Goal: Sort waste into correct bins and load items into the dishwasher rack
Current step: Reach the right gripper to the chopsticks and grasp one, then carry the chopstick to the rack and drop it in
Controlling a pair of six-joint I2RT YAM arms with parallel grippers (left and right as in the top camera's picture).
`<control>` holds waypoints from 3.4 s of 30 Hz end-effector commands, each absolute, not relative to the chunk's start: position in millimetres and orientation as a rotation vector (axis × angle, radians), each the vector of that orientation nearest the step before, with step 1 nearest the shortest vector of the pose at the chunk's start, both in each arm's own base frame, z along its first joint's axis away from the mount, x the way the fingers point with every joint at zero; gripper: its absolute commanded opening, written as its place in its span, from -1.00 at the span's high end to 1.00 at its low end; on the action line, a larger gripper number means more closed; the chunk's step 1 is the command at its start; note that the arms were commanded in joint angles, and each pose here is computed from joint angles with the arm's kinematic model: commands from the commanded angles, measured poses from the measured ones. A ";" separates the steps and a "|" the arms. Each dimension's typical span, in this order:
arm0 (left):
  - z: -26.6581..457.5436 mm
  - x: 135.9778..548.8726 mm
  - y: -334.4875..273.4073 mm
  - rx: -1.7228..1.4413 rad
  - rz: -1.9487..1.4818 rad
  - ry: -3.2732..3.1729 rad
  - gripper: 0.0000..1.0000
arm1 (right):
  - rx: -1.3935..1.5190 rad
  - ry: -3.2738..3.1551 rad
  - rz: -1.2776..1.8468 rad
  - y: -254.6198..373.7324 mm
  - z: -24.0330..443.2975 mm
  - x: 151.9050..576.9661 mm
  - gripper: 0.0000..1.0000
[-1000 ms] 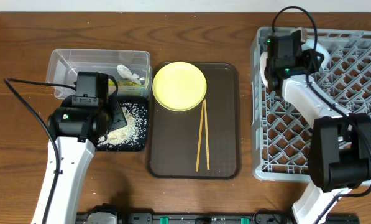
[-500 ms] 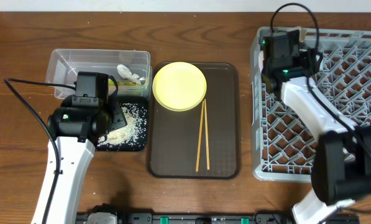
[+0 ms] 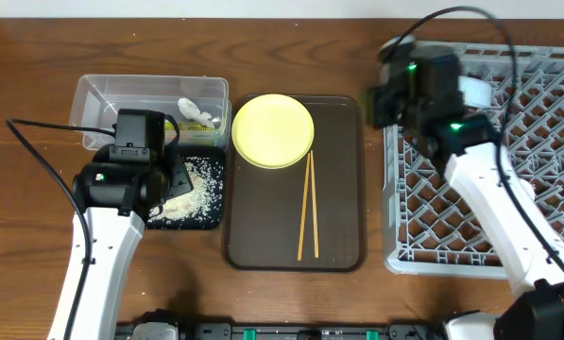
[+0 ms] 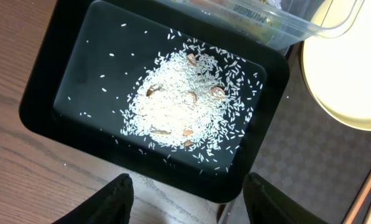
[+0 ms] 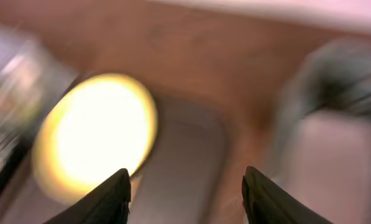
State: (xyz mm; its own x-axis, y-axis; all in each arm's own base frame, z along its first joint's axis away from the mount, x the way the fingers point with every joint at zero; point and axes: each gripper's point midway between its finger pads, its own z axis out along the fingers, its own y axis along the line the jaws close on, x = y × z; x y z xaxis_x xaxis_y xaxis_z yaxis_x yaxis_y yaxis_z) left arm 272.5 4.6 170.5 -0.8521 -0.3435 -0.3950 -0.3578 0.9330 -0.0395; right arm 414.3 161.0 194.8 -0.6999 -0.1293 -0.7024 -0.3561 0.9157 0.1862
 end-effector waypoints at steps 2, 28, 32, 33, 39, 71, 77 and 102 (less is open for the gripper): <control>168.5 270.2 7.6 -0.540 0.061 2.689 -0.19 | -0.445 2.505 0.599 211.1 160.9 371.6 -0.11; 168.5 270.2 7.6 -0.540 0.061 2.689 -0.20 | -0.338 3.114 0.098 228.7 -0.9 267.9 0.01; 168.5 270.2 7.6 -0.540 0.061 2.689 -0.19 | -0.298 3.146 0.073 224.6 -11.3 262.7 0.09; 168.5 270.3 7.6 -0.540 0.062 2.689 -0.20 | -0.299 3.150 0.067 223.7 -13.3 261.7 0.10; 168.5 270.2 7.6 -0.540 0.061 2.689 -0.19 | -0.286 3.167 0.052 219.9 -15.9 258.0 0.61; 168.5 270.3 7.6 -0.540 0.061 2.689 -0.20 | -0.004 2.850 0.159 75.9 147.0 317.4 0.98; 168.8 271.1 7.5 -0.540 0.060 2.685 -0.20 | 0.047 2.980 0.119 58.6 116.7 294.1 0.97; 168.7 270.9 7.5 -0.540 0.060 2.686 -0.19 | 0.025 2.795 0.143 64.6 132.2 327.3 0.30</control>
